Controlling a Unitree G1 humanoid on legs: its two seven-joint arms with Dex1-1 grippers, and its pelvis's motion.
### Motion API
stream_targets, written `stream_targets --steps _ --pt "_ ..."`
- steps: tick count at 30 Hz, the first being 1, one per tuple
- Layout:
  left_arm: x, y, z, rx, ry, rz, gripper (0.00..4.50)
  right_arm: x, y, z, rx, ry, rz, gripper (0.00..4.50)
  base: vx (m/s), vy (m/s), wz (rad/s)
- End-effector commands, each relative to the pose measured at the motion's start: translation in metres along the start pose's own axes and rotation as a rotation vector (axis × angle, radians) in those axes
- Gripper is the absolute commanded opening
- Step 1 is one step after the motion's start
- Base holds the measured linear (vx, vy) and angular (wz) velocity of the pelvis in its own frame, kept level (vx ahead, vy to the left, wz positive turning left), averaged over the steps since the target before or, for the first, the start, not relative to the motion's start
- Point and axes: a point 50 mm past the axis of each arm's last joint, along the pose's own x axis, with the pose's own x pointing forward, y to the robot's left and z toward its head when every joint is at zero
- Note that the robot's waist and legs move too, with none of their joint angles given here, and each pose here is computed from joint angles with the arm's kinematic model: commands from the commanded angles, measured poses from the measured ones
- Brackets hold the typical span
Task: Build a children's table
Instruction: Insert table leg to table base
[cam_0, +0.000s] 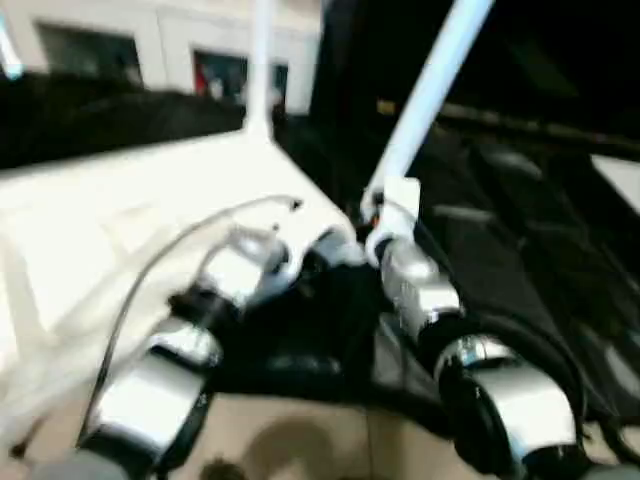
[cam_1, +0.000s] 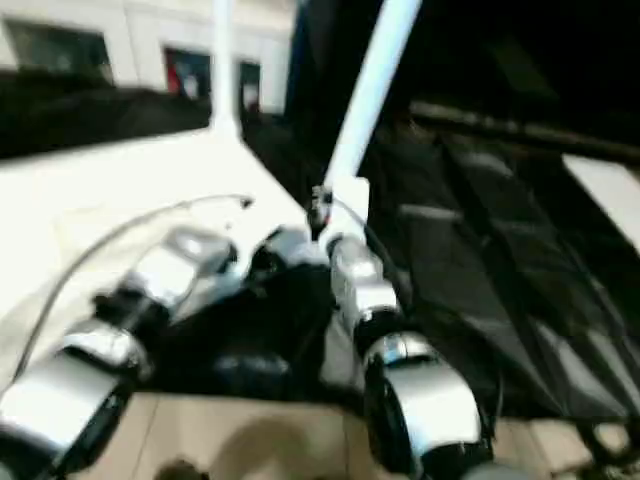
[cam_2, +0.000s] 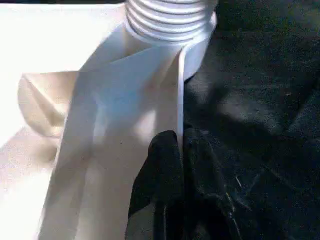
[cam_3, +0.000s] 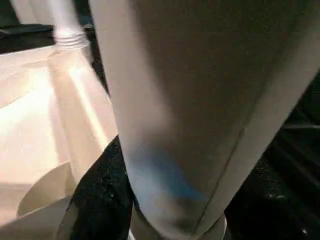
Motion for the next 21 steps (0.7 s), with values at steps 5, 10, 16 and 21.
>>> stream_targets --steps 5,10,16,21 --pt "-0.004 0.012 0.003 0.028 0.029 0.107 0.0 -0.014 0.021 -0.059 0.023 0.301 0.071 1.91 0.0 0.0 0.0" --pt "-0.007 0.01 0.0 0.096 0.005 0.024 0.0 -0.013 0.022 -0.057 -0.027 0.339 0.155 1.91 0.008 -0.022 0.04" --pt "-0.019 0.005 -0.006 0.181 -0.037 -0.124 0.0 -0.017 0.016 -0.056 -0.133 0.385 0.404 1.91 0.083 -0.029 -0.08" --pt "-0.037 -0.004 -0.012 0.286 -0.116 -0.275 0.0 -0.026 0.0 -0.054 -0.187 0.384 0.647 1.91 0.123 -0.09 -0.06"
